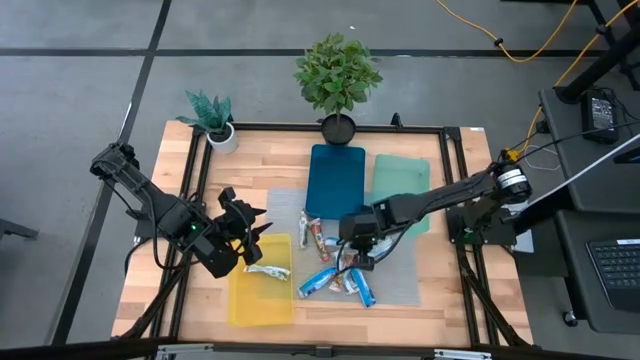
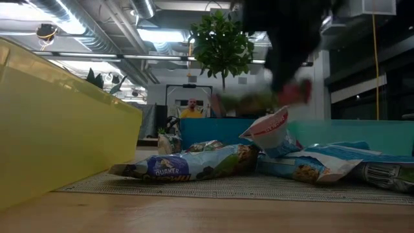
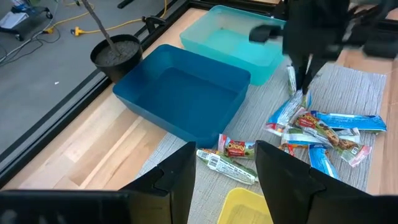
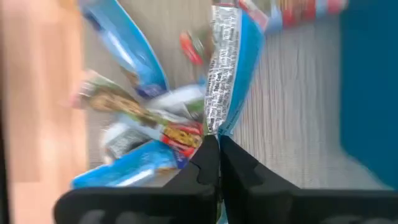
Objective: Pick and place Granola Bars by type
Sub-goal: Put the red granola bar into the green bin
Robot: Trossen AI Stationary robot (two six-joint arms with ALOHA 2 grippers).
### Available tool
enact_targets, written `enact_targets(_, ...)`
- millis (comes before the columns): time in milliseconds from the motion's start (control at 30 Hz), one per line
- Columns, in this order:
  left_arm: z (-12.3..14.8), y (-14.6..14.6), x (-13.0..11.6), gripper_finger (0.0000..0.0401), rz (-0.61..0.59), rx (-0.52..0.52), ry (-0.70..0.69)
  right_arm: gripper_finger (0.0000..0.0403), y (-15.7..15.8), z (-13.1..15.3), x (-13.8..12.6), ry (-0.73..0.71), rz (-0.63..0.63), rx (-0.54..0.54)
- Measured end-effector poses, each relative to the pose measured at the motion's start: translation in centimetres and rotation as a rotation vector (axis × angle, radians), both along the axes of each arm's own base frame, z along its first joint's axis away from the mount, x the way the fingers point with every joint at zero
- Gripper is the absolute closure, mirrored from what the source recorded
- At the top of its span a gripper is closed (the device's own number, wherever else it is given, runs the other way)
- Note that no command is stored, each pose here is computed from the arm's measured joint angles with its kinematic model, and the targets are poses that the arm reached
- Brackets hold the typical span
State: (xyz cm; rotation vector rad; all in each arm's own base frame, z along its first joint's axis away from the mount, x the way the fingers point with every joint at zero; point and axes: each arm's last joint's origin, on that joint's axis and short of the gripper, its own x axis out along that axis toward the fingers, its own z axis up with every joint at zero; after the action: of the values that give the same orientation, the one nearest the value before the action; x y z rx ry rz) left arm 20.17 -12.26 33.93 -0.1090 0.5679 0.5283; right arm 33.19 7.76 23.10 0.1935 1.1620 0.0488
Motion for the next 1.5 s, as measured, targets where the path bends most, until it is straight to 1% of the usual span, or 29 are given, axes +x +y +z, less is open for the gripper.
enact_targets(133, 0.0, 0.0, 0.0, 0.0248, 0.000, 0.000, 0.000, 0.0388, -0.5, 4.1, 0.1, -0.068, -0.001, -0.025)
enact_targets(267, 0.0, 0.0, 0.0, 0.0248, 0.000, 0.000, 0.000, 0.0394, -1.8, 8.5, -0.6, -0.201, -0.032, -0.011)
enact_targets(367, 0.0, 0.0, 0.0, 0.0248, -0.003, -0.004, 0.003, 0.0397, -2.7, 11.8, -2.1, -0.322, -0.052, 0.010)
enact_targets(500, 0.0, 0.0, 0.0, 0.0249, -0.007, -0.010, 0.007, 0.0391, -3.2, 15.3, -5.2, -0.472, -0.076, 0.050)
enact_targets(600, 0.0, -0.1, 0.0, 0.0250, -0.009, -0.010, 0.008, 0.0392, -3.3, 17.0, -7.6, -0.545, -0.129, 0.059)
enact_targets(700, 0.0, -0.1, 0.0, 0.0251, -0.006, -0.006, 0.005, 0.0396, -3.4, 18.1, -9.6, -0.608, -0.184, 0.033)
enact_targets(800, 0.0, 0.0, 0.0, 0.0251, -0.002, 0.000, 0.000, 0.0394, -3.5, 19.1, -10.9, -0.660, -0.213, 0.013)
enact_targets(933, 0.0, 0.0, 0.0, 0.0250, 0.009, 0.014, -0.011, 0.0392, -3.7, 19.8, -11.9, -0.699, -0.234, 0.030)
enact_targets(1000, 0.1, 0.0, 0.0, 0.0249, 0.018, 0.016, -0.019, 0.0392, -3.9, 20.0, -12.5, -0.704, -0.247, 0.035)
enact_targets(1033, 0.1, 0.1, 0.0, 0.0249, 0.024, 0.020, -0.026, 0.0394, -4.0, 20.0, -12.9, -0.694, -0.260, 0.021)
enact_targets(1100, 0.1, 0.1, 0.0, 0.0249, 0.044, 0.022, -0.045, 0.0394, -4.5, 19.7, -13.8, -0.648, -0.317, -0.041)
enact_targets(1233, 0.2, 0.2, 0.0, 0.0252, 0.086, 0.020, -0.085, 0.0393, -6.1, 18.7, -16.0, -0.508, -0.460, -0.219)
enact_targets(1333, 0.2, 0.4, 0.1, 0.0253, 0.100, 0.017, -0.093, 0.0393, -7.6, 18.1, -17.6, -0.397, -0.533, -0.326)
enact_targets(1433, 0.2, 0.6, 0.3, 0.0253, 0.114, 0.015, -0.096, 0.0393, -9.1, 17.7, -19.4, -0.287, -0.595, -0.388)
enact_targets(1500, 0.2, 0.8, 0.4, 0.0253, 0.129, 0.013, -0.100, 0.0392, -9.7, 17.7, -20.4, -0.252, -0.633, -0.409)
